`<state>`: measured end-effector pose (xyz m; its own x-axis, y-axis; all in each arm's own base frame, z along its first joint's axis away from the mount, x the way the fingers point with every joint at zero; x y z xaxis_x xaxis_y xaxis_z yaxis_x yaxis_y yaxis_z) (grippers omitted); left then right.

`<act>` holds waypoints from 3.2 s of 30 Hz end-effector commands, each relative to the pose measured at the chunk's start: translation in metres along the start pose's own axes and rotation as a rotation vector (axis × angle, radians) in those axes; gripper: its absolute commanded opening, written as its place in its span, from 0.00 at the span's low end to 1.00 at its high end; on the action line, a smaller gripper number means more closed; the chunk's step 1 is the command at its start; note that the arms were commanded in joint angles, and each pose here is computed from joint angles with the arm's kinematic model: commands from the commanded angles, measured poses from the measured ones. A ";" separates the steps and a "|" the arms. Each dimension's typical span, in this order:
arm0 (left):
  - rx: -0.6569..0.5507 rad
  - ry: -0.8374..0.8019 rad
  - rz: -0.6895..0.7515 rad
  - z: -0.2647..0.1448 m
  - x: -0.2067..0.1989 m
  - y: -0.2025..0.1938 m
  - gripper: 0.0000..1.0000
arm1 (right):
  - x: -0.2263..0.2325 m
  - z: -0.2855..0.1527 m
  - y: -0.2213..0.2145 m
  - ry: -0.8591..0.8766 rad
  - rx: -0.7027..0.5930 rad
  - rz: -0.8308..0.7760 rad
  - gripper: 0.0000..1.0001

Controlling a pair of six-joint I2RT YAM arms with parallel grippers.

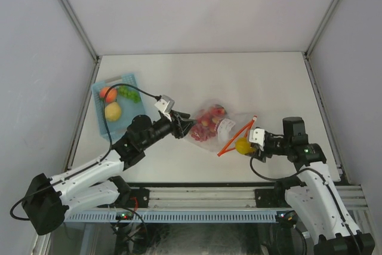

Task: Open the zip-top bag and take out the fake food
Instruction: Pick up the fake fruit from the zipper food storage bag, then place the fake fruit in the bin.

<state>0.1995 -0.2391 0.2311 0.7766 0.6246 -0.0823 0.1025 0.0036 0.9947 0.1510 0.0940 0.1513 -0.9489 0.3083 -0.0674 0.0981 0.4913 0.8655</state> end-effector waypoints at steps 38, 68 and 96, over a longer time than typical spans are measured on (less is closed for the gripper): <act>-0.195 -0.532 0.984 0.012 -0.114 0.069 1.00 | 0.013 -0.013 0.132 0.609 -0.095 0.279 0.15; -0.147 -0.631 1.037 0.046 -0.150 0.066 0.65 | 0.018 0.001 0.141 0.707 -0.078 0.360 0.15; -0.084 -0.556 0.986 0.034 -0.135 0.058 0.00 | 0.015 -0.002 0.137 0.684 -0.069 0.370 1.00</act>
<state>0.1234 -0.3548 0.2702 0.6711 -0.1345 0.7290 -0.7321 -0.2750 0.6232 0.1454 0.1628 0.2570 -0.8046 -0.1216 0.5812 0.4805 0.4418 0.7576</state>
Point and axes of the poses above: each gripper's point midway between its finger pads, its own z axis out along the fingers, its own x axis along the line the jaws close on, y = z × x, the point moved 5 cm from there along -z, back along the fingers, and after that the axes turned 14 degrees about z, right-handed, at the moved point
